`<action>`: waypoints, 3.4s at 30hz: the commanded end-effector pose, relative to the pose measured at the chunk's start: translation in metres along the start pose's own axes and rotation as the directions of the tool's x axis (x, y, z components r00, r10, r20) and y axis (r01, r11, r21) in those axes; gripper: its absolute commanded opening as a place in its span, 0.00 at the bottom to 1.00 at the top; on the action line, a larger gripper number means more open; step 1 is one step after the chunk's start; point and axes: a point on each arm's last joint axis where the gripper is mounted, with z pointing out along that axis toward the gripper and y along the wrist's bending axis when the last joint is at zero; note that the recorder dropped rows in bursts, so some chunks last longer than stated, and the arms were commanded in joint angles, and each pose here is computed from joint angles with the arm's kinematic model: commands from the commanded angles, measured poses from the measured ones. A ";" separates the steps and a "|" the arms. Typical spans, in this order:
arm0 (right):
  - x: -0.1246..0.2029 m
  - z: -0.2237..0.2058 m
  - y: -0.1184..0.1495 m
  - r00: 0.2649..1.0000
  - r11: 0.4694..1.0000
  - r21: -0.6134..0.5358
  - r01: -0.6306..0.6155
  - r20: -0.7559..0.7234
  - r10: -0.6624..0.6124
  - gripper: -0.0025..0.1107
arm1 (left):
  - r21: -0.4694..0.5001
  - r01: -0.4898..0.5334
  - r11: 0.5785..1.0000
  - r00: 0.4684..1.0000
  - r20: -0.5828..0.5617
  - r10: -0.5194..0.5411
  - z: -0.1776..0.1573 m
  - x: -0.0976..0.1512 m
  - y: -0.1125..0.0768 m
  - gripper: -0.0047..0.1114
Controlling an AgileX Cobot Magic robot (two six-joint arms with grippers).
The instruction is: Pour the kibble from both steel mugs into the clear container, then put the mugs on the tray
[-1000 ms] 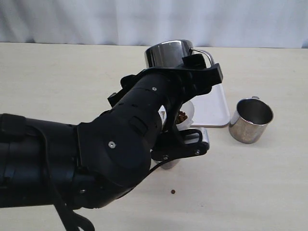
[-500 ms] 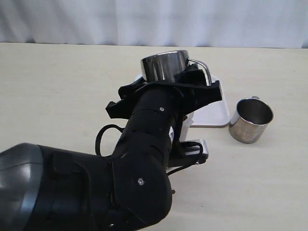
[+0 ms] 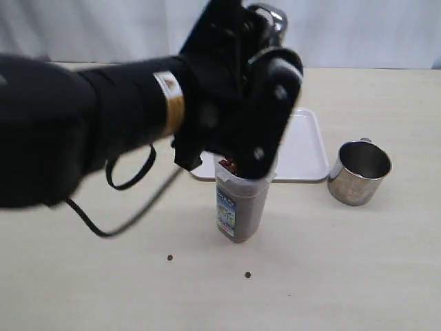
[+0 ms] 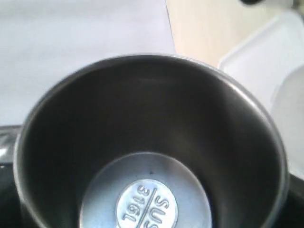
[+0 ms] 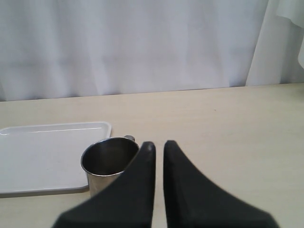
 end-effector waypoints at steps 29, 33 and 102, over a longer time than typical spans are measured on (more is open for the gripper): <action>0.001 0.000 0.000 1.000 1.000 0.000 0.007 -0.001 -0.007 0.06 | 0.552 0.781 0.292 0.236 0.171 -0.957 0.218 0.203 -0.123 0.04; 0.001 0.000 0.000 1.000 1.000 0.000 0.007 -0.001 -0.007 0.06 | 0.560 0.776 0.289 0.261 0.132 -0.956 0.226 0.190 -0.134 0.04; 0.001 0.000 0.000 1.000 1.000 0.000 0.007 -0.001 -0.007 0.06 | -0.493 0.849 -0.189 0.053 0.437 -0.898 -0.215 0.135 -0.157 0.04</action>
